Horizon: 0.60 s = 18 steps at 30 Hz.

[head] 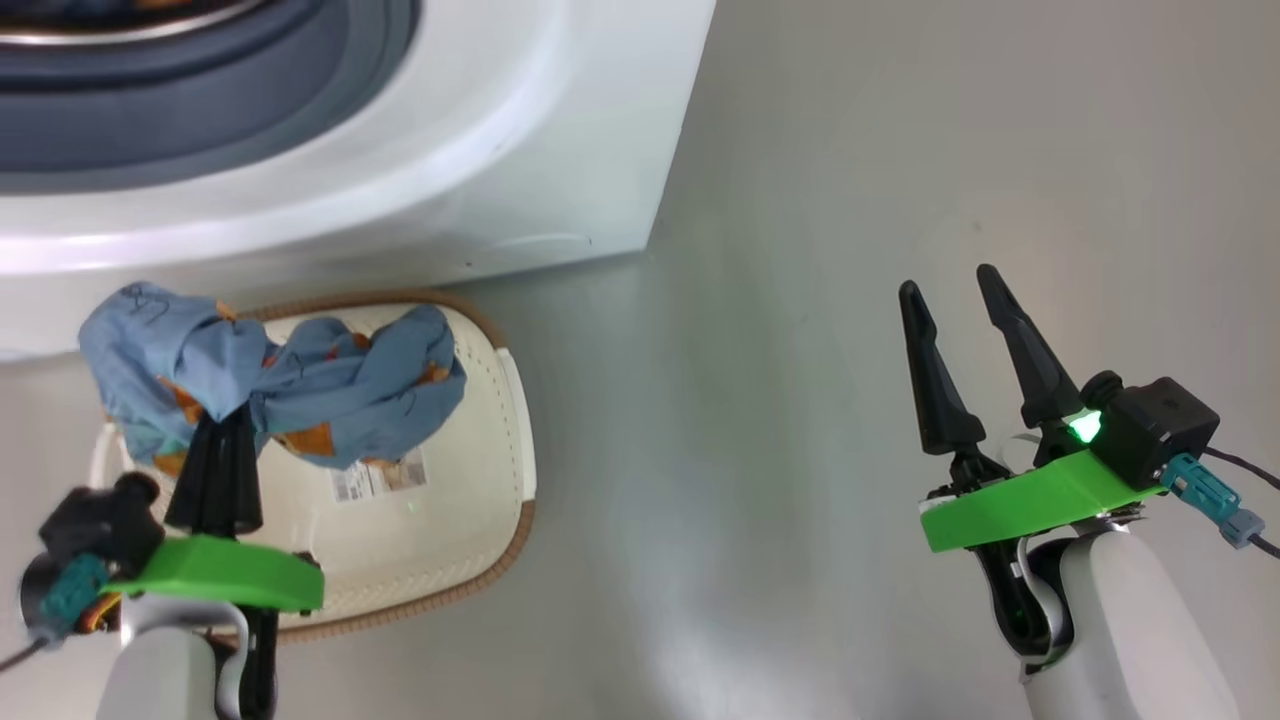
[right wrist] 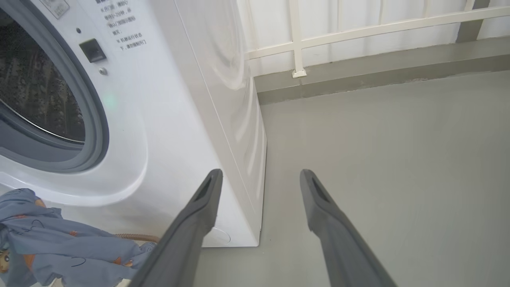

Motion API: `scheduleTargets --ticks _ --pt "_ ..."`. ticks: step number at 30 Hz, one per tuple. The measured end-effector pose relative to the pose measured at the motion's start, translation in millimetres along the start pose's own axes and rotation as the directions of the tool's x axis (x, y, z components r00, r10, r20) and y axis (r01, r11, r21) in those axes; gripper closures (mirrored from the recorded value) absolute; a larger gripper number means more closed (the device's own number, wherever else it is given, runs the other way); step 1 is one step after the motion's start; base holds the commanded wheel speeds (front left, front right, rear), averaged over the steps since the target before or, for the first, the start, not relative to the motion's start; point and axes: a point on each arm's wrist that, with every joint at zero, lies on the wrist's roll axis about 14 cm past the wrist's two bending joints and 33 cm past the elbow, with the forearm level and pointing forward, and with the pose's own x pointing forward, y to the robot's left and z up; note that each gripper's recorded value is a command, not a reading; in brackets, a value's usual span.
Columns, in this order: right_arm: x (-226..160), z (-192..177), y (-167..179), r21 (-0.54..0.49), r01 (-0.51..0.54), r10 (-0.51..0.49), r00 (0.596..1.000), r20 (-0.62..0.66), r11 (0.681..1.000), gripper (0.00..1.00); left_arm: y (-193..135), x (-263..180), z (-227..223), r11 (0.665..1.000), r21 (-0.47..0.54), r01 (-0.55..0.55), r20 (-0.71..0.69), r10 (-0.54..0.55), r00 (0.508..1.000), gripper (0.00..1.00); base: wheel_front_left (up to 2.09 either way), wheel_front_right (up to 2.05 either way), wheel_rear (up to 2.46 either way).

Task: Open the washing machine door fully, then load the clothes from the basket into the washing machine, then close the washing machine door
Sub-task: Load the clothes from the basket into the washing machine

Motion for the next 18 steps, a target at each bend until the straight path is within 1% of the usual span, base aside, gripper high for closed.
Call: scheduleTargets --ticks 8,14,18 --pt "-25 22 -1 -0.004 0.015 -0.015 0.999 0.034 1.0 0.0 -9 -33 56 0.999 0.034 0.001 0.158 -0.006 0.987 1.0 0.0 0.0 0.0" --pt "-46 37 2 -0.025 0.011 -0.01 0.998 0.058 1.0 0.0 -10 -68 81 0.998 0.06 -0.016 0.227 0.002 0.974 1.0 0.0 0.0 0.0" --pt "-57 48 6 -0.036 0.001 0.002 0.997 0.08 0.999 0.0 -13 -89 99 0.994 0.107 -0.021 0.277 -0.01 0.961 1.0 0.0 0.0 0.0"
